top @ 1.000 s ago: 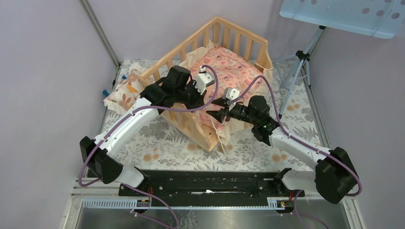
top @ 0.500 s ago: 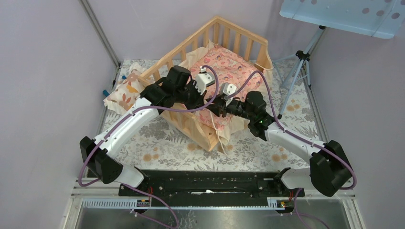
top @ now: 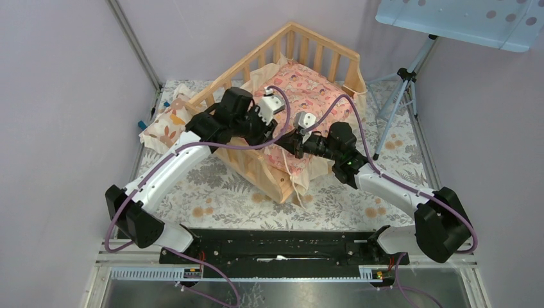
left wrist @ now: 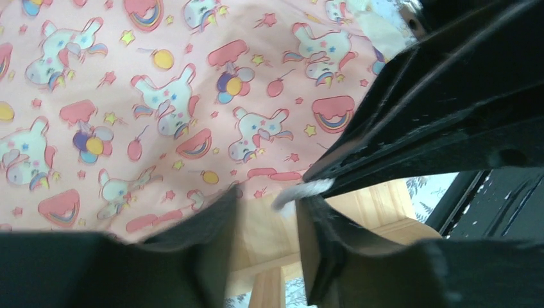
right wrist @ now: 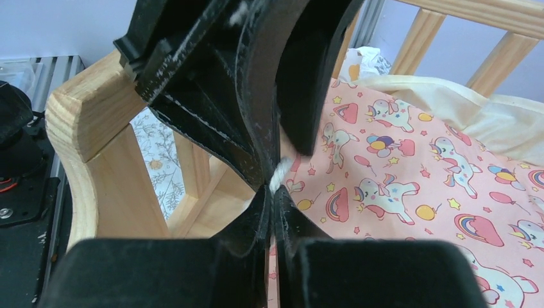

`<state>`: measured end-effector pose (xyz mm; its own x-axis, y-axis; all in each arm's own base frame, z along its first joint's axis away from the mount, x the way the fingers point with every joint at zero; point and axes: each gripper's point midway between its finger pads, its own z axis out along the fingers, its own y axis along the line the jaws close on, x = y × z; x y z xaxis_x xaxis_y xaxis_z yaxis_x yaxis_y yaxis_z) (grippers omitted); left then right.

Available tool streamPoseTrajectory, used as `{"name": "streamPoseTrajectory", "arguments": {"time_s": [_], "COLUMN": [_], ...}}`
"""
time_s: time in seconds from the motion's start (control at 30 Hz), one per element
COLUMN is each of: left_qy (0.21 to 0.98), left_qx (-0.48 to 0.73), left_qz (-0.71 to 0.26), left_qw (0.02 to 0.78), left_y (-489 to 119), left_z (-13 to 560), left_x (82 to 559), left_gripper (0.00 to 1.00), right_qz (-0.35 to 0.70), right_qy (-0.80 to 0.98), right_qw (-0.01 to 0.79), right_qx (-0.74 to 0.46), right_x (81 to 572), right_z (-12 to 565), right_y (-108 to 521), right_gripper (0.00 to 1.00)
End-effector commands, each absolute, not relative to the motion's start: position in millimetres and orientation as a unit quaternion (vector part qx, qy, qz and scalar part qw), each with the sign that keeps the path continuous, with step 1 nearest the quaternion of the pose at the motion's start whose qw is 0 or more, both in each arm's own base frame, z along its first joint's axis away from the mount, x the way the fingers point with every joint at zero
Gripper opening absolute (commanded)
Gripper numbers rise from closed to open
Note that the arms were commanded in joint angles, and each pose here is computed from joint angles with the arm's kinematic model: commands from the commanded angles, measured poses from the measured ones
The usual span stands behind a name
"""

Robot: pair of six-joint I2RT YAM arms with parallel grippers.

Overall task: Set up the pet bed
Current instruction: Cross the ropes on the bed frame.

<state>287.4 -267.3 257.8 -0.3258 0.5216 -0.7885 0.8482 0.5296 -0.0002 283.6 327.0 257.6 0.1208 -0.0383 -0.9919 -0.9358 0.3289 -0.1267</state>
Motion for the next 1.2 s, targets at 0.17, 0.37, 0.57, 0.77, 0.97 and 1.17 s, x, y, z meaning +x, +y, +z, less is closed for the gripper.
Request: {"name": "streamPoseTrajectory", "arguments": {"time_s": [0.17, 0.37, 0.57, 0.77, 0.97, 1.17], "left_qy": [0.753, 0.747, 0.711, 0.712, 0.683, 0.669], "left_qx": [0.345, 0.243, 0.203, 0.165, 0.174, 0.142], "left_qz": [-0.217, -0.222, -0.277, -0.315, -0.368, -0.397], "left_qw": [0.517, 0.578, 0.613, 0.606, 0.606, 0.612], "left_y": [-247.4, -216.9, -192.1, -169.9, -167.6, -168.1], "left_z": [345.1, 392.5, 406.0, 380.1, 366.4, 343.3], "left_x": [288.1, 276.9, 230.1, 191.6, 159.8, 158.1], "left_gripper": [0.77, 0.86, 0.73, 0.64, 0.62, 0.67], "right_qz": [0.35, 0.344, 0.37, 0.401, 0.425, 0.445], "right_qy": [0.518, 0.508, 0.474, 0.432, 0.398, 0.386], "right_qw": [0.637, 0.629, 0.6, 0.559, 0.507, 0.456], "right_qx": [-0.45, -0.478, -0.528, -0.583, -0.635, -0.667], "right_x": [282.9, 275.2, 256.4, 238.6, 234.4, 238.3], "right_z": [275.1, 272.8, 272.3, 266.4, 259.6, 246.3], "right_y": [319.7, 318.2, 324.8, 330.3, 340.9, 349.1], "right_gripper": [0.0, 0.0, 0.0, 0.0, 0.0, 0.0]}}
